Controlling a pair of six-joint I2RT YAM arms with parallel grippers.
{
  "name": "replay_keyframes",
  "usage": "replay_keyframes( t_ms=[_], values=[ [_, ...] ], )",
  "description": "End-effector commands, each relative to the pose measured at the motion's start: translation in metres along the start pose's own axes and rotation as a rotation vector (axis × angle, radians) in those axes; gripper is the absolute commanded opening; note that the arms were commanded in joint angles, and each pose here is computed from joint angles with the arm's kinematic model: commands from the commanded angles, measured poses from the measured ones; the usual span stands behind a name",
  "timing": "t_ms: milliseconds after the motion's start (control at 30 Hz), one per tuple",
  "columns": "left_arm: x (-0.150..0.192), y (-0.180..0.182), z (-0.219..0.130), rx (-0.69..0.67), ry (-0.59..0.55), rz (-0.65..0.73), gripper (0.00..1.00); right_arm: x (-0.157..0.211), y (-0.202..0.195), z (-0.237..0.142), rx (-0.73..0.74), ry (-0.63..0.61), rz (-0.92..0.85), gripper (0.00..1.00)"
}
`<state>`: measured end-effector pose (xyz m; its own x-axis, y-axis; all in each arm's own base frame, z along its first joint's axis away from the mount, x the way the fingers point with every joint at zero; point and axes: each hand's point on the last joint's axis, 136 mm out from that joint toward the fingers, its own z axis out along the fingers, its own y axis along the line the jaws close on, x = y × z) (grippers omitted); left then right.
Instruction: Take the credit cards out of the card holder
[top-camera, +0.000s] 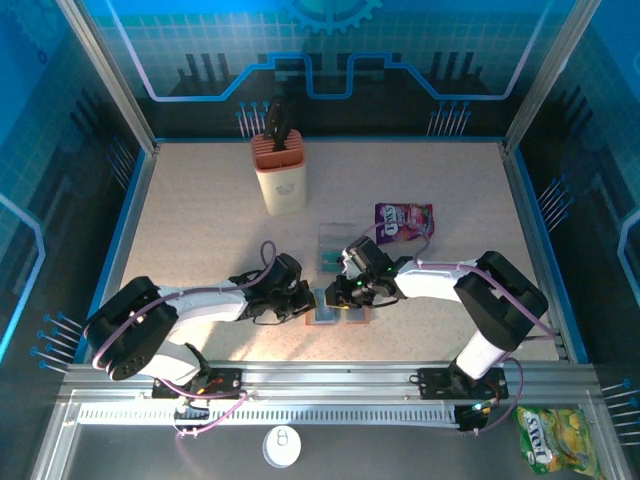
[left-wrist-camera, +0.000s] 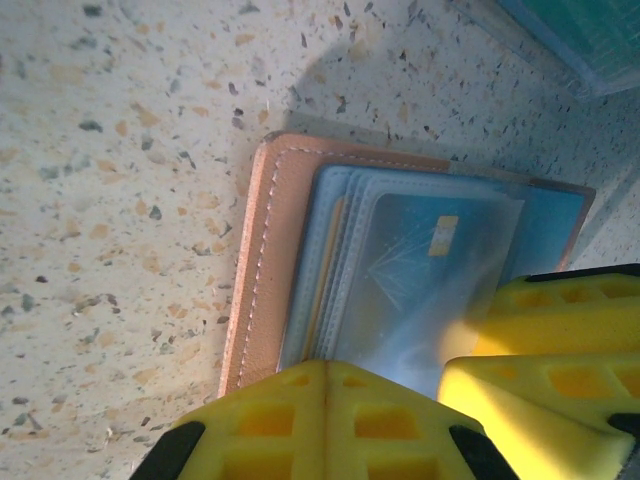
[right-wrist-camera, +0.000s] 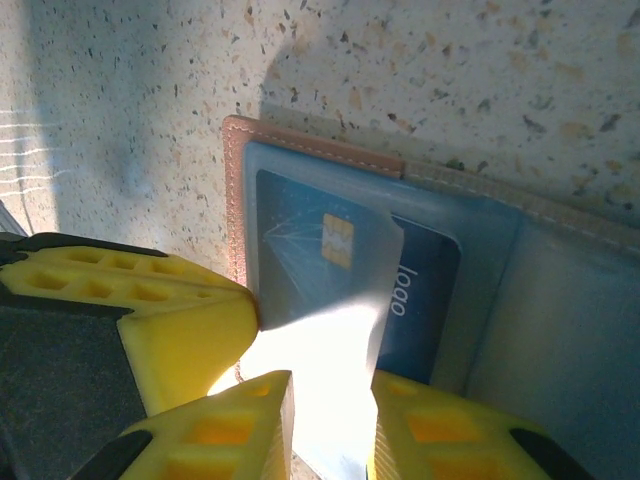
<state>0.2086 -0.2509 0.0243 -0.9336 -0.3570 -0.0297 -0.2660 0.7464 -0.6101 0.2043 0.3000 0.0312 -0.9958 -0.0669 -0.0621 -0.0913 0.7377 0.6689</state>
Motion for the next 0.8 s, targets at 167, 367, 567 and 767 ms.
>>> replay_keyframes(
  t_ms=[167,367,567,767],
  values=[
    [0.003,0.021,0.003,-0.075,0.011,-0.003,0.00,0.002,-0.009,-0.003,0.078,0.017,-0.013,0.25],
    [0.003,0.021,0.002,-0.072,0.010,-0.002,0.00,0.003,-0.020,-0.014,0.140,0.011,-0.028,0.25],
    [0.003,0.021,0.002,-0.074,0.009,-0.002,0.00,0.004,-0.022,-0.016,0.141,0.008,-0.025,0.25],
    [0.001,0.013,-0.005,-0.059,0.001,0.006,0.00,0.004,-0.021,-0.018,0.137,0.005,-0.027,0.25]
  ],
)
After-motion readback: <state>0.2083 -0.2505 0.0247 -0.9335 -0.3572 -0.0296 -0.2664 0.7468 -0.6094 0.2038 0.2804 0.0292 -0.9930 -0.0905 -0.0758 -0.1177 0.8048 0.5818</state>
